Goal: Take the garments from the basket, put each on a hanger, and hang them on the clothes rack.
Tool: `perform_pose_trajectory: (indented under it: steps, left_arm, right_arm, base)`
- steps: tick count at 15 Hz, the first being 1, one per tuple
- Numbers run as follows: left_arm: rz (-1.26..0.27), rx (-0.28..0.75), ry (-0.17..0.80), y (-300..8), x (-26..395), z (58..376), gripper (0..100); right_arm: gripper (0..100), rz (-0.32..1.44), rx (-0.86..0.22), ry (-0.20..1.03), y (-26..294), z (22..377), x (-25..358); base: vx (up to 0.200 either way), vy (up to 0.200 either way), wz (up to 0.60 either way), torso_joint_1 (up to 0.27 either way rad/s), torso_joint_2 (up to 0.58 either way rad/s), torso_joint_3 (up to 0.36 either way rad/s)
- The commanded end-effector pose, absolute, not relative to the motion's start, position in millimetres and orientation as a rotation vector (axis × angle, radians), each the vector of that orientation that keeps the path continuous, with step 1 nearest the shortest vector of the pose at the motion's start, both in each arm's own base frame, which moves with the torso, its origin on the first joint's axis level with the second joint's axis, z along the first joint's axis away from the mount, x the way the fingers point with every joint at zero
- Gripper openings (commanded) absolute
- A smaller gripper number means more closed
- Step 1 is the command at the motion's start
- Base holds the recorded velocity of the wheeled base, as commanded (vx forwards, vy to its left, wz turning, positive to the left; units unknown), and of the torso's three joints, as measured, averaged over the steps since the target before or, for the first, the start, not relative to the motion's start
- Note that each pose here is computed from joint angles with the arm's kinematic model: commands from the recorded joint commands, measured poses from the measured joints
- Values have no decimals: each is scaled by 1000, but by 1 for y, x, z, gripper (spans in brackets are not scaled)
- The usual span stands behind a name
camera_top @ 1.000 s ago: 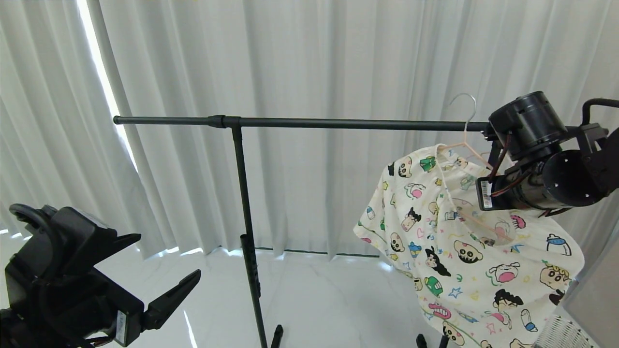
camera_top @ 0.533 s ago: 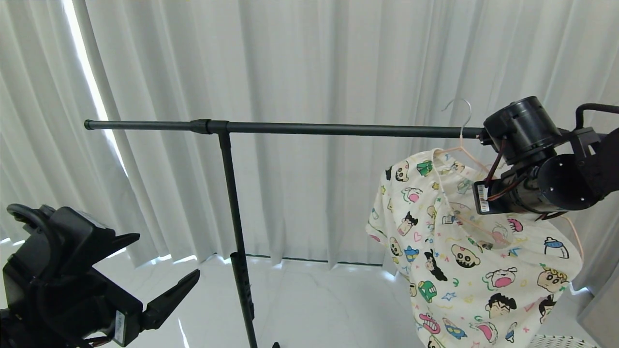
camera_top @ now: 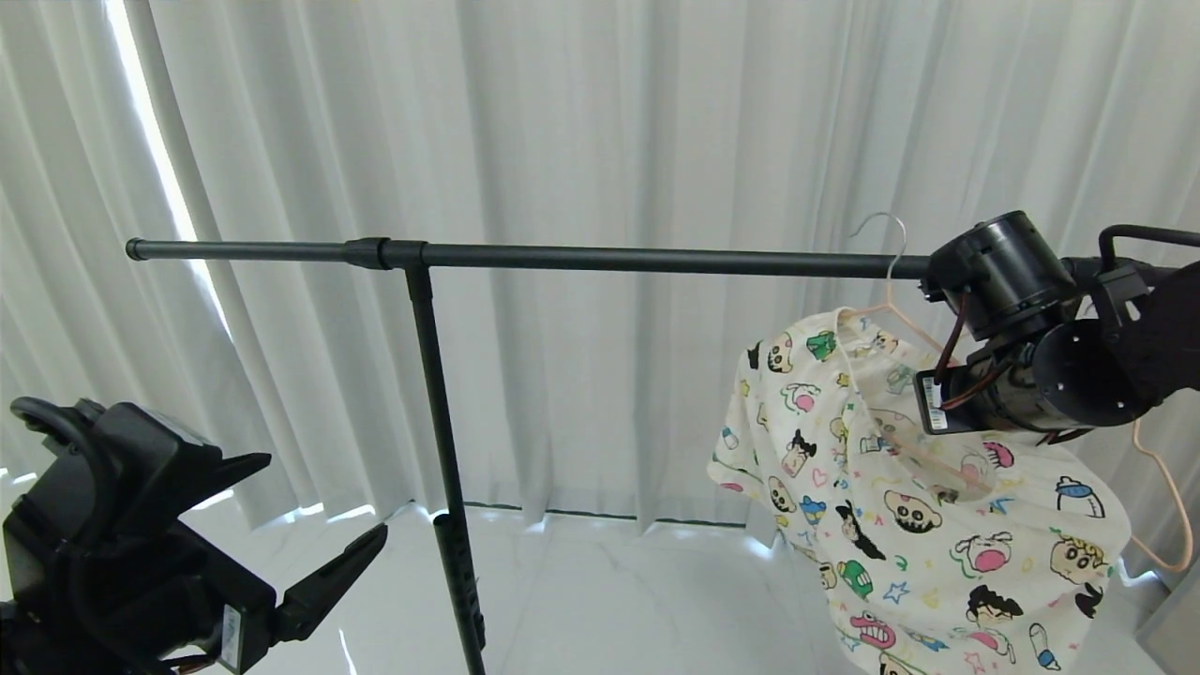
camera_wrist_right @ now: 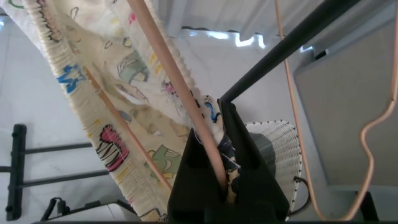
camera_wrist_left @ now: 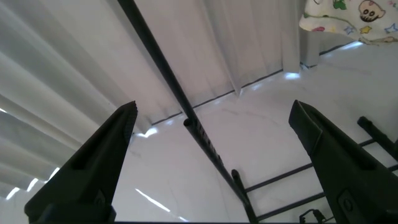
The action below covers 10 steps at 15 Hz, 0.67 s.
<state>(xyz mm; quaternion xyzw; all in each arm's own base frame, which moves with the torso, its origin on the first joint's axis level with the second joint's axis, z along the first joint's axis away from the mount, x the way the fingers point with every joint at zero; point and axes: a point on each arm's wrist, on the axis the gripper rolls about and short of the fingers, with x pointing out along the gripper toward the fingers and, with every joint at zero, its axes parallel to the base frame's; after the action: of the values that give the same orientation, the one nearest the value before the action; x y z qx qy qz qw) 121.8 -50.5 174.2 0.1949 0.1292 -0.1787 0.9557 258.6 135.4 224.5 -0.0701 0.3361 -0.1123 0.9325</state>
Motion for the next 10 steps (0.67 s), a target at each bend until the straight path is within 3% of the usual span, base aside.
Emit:
perform_pose_trajectory:
  steps: [1,6,10]
  left_arm:
    - [-360,391,265,-50,122,174,100]
    - [-353,394,268,-50,123,174,100]
    - [-353,395,269,-50,123,173,100]
  right_arm:
    - [0,-235,-156,706,139,215,267]
    - [0,-259,-144,740,149,192,283]
    - [0,-257,-135,728,150,193,284]
  base:
    - [0,0,0,0,0,0]
    - [0,0,0,0,0,0]
    - [0,0,0,0,0,0]
